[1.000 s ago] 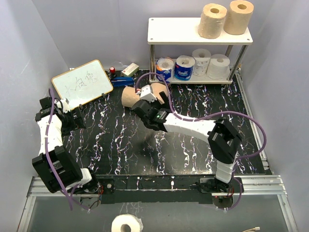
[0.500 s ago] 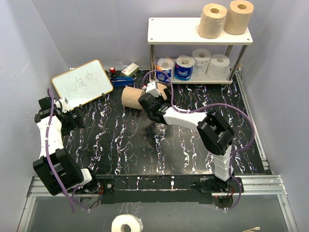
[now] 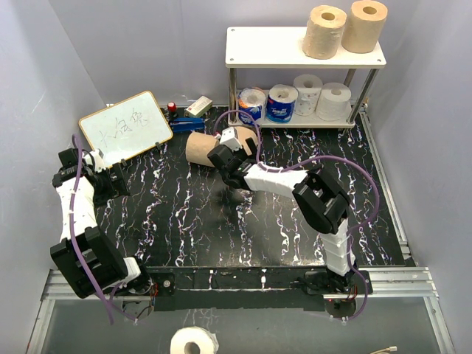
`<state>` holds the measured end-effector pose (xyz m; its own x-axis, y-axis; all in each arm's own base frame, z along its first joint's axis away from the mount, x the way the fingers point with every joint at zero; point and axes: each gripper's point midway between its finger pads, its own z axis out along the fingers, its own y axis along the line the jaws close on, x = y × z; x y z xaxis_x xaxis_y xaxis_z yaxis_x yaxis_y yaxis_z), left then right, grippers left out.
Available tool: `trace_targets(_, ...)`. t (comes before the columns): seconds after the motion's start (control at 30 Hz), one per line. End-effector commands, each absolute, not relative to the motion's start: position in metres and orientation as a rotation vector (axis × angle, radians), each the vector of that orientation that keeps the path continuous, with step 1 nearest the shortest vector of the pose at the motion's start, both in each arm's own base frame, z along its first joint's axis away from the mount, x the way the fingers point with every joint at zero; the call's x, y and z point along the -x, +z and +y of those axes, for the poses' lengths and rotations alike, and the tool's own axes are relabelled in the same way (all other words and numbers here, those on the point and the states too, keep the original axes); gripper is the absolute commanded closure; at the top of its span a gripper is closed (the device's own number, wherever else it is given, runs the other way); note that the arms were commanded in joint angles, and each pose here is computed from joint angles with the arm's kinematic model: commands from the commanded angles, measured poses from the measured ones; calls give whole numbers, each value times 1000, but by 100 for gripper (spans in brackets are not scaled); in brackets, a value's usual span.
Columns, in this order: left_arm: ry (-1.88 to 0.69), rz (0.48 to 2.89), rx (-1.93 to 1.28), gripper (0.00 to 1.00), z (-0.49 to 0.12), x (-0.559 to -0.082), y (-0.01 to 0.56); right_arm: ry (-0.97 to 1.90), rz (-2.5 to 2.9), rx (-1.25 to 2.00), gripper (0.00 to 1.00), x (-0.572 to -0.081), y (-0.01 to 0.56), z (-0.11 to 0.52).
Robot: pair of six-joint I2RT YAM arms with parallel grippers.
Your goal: Place and organize the paper towels onto the shelf
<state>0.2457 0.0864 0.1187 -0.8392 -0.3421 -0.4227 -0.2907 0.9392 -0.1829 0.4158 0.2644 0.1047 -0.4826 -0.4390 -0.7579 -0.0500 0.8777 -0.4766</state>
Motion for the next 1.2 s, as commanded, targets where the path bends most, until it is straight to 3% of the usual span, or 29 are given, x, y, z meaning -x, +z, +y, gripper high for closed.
trace_targets(0.0, -167, 2628, 445, 7, 84, -243, 121, -461, 1981, 211, 15, -433, 123, 264)
trace_targets(0.4, -158, 2632, 448, 7, 85, -243, 120, -422, 2013, 177, 30, -454, 105, 258)
trace_targets(0.93, -162, 2638, 452, 7, 85, -243, 118, -402, 1999, 162, 32, -467, 107, 267)
trace_targets(1.0, -161, 2638, 452, 7, 86, -243, 118, -394, 2004, 169, 43, -468, 106, 268)
trace_targets(1.17, -164, 2643, 452, 7, 86, -243, 117, -380, 2012, 176, 96, -471, 101, 269)
